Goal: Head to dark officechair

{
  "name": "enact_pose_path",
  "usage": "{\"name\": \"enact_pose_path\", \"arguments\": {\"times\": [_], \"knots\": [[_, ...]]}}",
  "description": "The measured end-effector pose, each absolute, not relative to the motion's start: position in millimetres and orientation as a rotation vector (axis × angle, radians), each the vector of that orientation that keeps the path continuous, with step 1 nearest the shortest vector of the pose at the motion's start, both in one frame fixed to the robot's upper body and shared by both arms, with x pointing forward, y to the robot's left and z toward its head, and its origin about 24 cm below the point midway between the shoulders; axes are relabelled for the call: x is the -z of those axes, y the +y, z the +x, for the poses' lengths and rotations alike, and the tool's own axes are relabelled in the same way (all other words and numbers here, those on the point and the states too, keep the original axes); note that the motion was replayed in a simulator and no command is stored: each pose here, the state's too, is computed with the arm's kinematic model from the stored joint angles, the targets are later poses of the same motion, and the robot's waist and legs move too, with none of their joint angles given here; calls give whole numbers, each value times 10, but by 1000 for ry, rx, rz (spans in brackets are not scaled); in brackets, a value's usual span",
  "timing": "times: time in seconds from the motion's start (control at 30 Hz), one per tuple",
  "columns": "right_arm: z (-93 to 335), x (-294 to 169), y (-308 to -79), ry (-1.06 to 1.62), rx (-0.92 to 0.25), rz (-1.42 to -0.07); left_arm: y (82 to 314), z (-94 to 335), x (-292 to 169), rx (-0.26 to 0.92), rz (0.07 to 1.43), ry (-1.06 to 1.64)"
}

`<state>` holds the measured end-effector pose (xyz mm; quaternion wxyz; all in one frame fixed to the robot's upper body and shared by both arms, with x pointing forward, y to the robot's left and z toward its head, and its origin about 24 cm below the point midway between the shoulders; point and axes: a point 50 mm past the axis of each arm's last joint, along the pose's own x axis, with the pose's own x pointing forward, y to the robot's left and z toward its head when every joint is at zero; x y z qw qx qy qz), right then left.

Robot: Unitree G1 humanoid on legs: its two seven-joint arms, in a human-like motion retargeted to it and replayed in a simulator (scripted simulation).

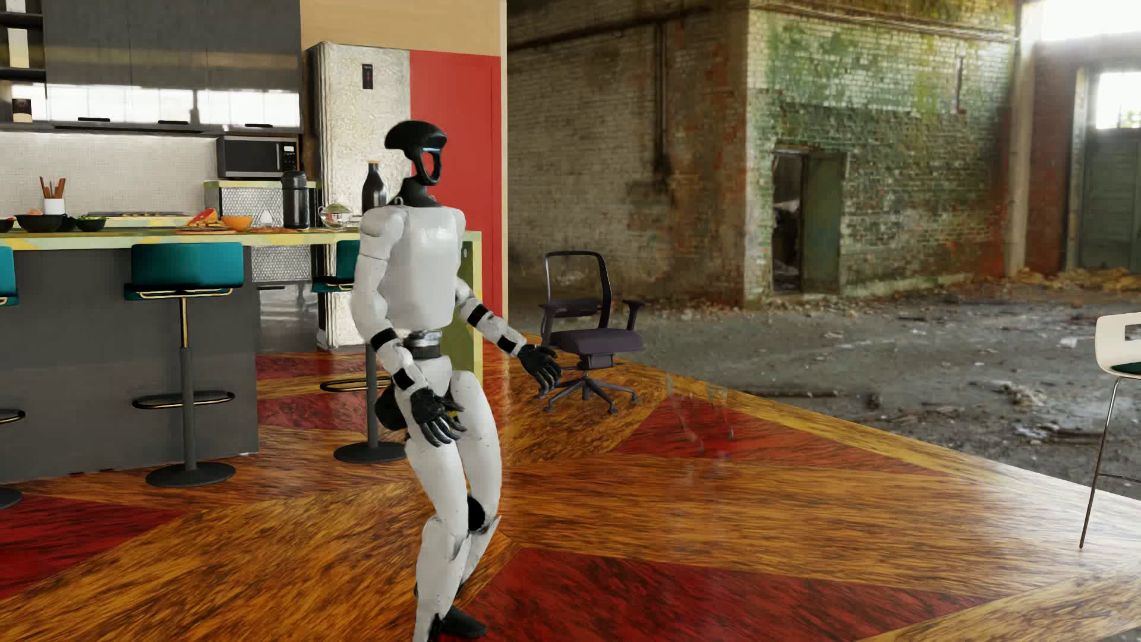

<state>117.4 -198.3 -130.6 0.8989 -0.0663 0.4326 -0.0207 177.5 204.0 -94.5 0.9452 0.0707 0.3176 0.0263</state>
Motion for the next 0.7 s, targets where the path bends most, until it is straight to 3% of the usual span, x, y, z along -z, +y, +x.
{"name": "enact_pose_path", "arguments": {"times": [0.1, 0.17, 0.23, 0.3, 0.4, 0.47, 0.53, 0.6, 0.67, 0.7], "knots": [[1378, 1227, -1989, 874, -7, -171, 2202, 1204, 1253, -96, 168, 877], [1642, 1107, -2004, 805, -16, -218, 2176, 804, 1351, -150, 73, 1023], [2034, 875, -1870, 623, 15, -196, 2178, 514, 1403, -199, 11, 1151], [2008, 846, -1825, 544, 3, -255, 2255, 711, 1383, -238, 6, 1143], [1339, 1172, -2019, 771, 101, -284, 2221, 976, 1343, -201, 78, 1010], [1033, 1284, -2068, 928, 118, -283, 1953, 1181, 1302, -127, 44, 890], [1442, 1163, -1977, 866, 93, -250, 1927, 1074, 1291, -102, 36, 884], [2009, 850, -1829, 638, 65, -168, 2257, 636, 1391, -163, 115, 1051], [2030, 816, -1694, 530, 55, -102, 2273, 649, 1392, -188, 157, 1077], [1838, 951, -1769, 590, 42, -139, 2236, 668, 1406, -200, 158, 1072]]}}
